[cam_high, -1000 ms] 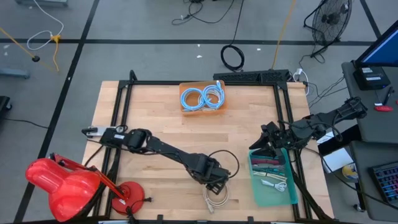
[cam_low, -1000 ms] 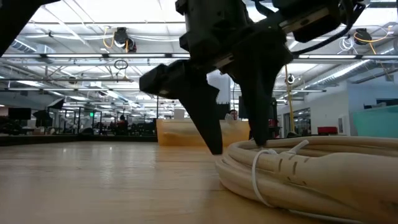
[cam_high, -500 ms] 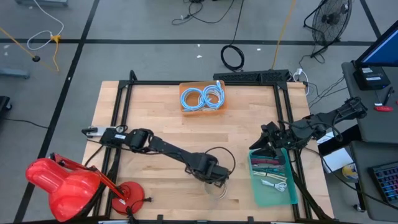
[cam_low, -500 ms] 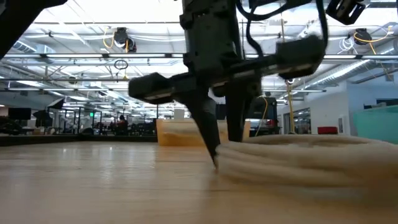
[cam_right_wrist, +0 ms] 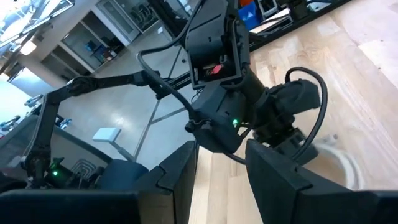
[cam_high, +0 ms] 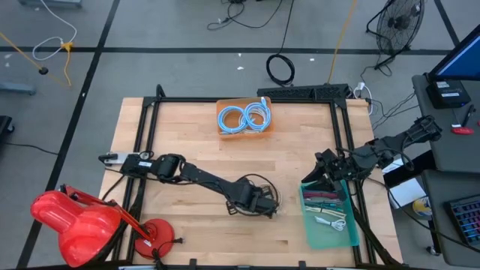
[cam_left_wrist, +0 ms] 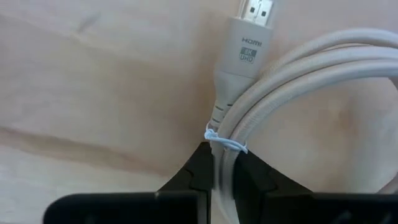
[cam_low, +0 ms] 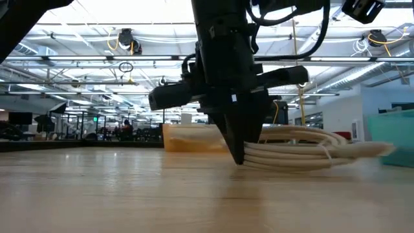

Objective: Pick & Place USB Port
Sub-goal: Put the large brown charger cable into the orange bin

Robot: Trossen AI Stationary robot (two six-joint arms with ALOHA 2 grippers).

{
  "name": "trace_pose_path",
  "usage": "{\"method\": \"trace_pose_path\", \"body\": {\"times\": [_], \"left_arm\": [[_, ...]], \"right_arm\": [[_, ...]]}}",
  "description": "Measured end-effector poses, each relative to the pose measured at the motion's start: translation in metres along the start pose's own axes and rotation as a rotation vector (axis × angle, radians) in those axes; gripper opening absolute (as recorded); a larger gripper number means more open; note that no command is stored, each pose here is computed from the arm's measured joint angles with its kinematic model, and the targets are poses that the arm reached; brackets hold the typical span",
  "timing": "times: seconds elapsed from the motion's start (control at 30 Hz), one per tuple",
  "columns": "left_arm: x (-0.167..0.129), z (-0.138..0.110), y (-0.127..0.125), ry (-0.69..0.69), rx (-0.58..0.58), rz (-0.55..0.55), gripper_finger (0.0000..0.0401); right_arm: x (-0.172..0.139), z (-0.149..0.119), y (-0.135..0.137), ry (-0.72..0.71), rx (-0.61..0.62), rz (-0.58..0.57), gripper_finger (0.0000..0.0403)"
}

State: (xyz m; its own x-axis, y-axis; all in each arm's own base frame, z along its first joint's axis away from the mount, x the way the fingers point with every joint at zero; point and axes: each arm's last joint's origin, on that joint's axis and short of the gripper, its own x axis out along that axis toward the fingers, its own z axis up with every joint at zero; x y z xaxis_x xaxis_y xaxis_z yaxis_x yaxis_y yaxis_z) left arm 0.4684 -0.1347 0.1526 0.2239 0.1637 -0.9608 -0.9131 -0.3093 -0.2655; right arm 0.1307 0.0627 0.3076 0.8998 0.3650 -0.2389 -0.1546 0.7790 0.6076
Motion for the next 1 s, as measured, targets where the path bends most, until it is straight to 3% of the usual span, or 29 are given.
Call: {"method": "trace_pose_path", "body": {"times": [0.2, 0.43, 0.6, 0.77, 1.0], "left_arm": [[-0.027, 0.016, -0.006, -0.092, -0.111, -0.084, 0.0031], [-0.081, 0.069, -0.018, -0.295, -0.128, -0.171, 0.0031], [-0.116, 0.126, -0.026, -0.414, -0.144, -0.168, 0.0031], [-0.130, 0.197, -0.044, -0.452, -0.121, -0.141, 0.0031], [-0.126, 0.285, -0.064, -0.340, -0.120, -0.138, 0.0031]], "right_arm": [[0.000, -0.002, 0.002, 0.009, -0.004, 0.014, 0.0135], [0.001, -0.001, 0.002, 0.006, -0.004, 0.016, 0.0135], [0.001, -0.001, 0.003, 0.005, 0.000, 0.017, 0.0135], [0.002, -0.002, 0.003, 0.015, 0.019, 0.014, 0.0135], [0.003, -0.003, 0.003, 0.017, 0.019, 0.012, 0.0135]]}}
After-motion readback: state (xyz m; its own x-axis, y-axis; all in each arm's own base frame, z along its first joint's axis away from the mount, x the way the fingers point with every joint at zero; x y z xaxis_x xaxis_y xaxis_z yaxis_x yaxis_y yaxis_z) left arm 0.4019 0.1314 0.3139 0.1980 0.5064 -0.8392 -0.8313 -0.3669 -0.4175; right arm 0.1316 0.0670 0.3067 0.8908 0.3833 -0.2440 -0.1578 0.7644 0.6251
